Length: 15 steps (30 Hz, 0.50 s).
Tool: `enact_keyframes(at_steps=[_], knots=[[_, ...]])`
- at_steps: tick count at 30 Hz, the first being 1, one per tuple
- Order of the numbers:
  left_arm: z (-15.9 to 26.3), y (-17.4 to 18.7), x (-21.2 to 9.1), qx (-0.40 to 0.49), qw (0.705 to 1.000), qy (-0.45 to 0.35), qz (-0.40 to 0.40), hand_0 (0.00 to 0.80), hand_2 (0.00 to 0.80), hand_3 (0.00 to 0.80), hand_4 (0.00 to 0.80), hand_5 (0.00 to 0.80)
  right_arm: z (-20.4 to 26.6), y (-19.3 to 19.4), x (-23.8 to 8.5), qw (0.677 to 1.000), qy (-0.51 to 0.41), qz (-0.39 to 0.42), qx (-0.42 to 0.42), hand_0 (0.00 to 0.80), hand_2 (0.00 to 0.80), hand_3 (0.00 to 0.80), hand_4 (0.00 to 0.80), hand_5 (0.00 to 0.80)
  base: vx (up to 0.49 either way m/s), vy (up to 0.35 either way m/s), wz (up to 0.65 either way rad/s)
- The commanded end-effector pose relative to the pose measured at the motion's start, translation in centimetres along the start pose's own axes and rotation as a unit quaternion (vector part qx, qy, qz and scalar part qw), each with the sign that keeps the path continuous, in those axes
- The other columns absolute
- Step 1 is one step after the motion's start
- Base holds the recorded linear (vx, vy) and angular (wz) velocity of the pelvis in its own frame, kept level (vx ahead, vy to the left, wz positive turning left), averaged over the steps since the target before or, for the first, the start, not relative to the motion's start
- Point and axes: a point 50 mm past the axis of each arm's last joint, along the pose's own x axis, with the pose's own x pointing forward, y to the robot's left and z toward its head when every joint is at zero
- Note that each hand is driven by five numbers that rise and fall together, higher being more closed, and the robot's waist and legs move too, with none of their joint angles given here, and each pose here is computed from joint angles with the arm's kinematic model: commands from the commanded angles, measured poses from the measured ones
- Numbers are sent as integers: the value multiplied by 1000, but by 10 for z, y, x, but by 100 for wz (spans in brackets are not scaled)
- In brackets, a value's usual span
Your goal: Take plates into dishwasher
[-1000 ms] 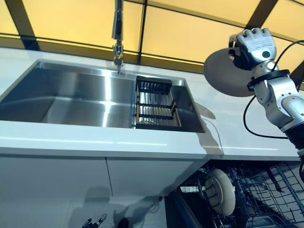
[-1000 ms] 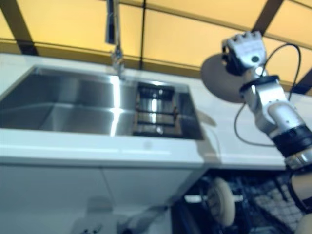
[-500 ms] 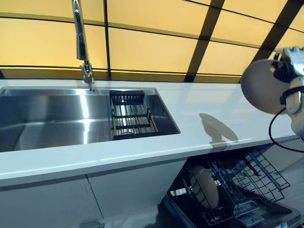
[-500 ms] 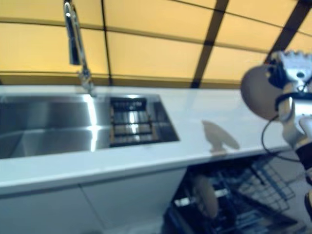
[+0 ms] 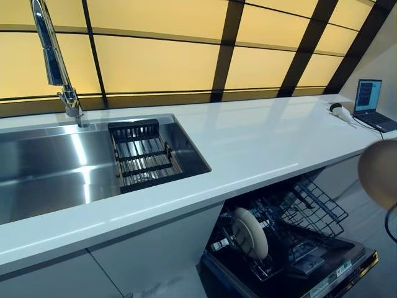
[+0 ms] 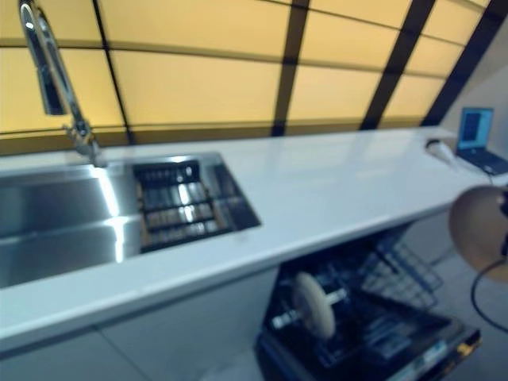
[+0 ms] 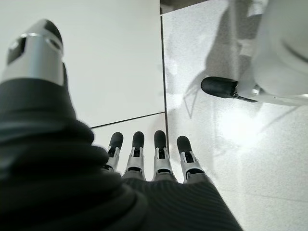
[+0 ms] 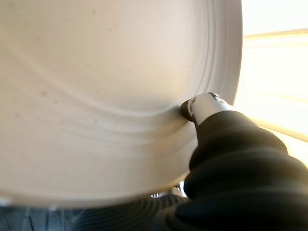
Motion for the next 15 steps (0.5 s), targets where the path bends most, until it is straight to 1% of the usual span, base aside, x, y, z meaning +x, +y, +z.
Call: enact_keyframes(at_steps=[1,2,5,7,12,15], knots=[[15,-5,5,21,1000,-18,-3,0,0,0,0,0,-1,-19,8,996,16,-56,69,800,800,800,800,800,-13,-22,-7],[15,-5,5,21,1000,-18,-3,0,0,0,0,0,-2,-19,8,996,16,-56,69,800,800,800,800,800,-18,-28,-5],[15,-6,5,21,1000,-19,-1,0,0,0,0,0,-5,7,-4,995,27,-7,99,800,800,800,800,800,-8,-26,-7],[16,-7,5,23,1000,-19,-2,0,0,0,0,0,1,26,-13,990,33,39,135,800,800,800,800,800,1,-28,-10],[19,-11,5,25,999,-25,-9,0,0,0,0,0,17,49,-21,975,35,101,193,800,800,800,800,800,-3,-23,-3],[19,-13,5,25,999,-28,-18,0,0,0,0,0,30,55,-23,967,32,120,223,800,800,800,800,800,-6,-40,0]])
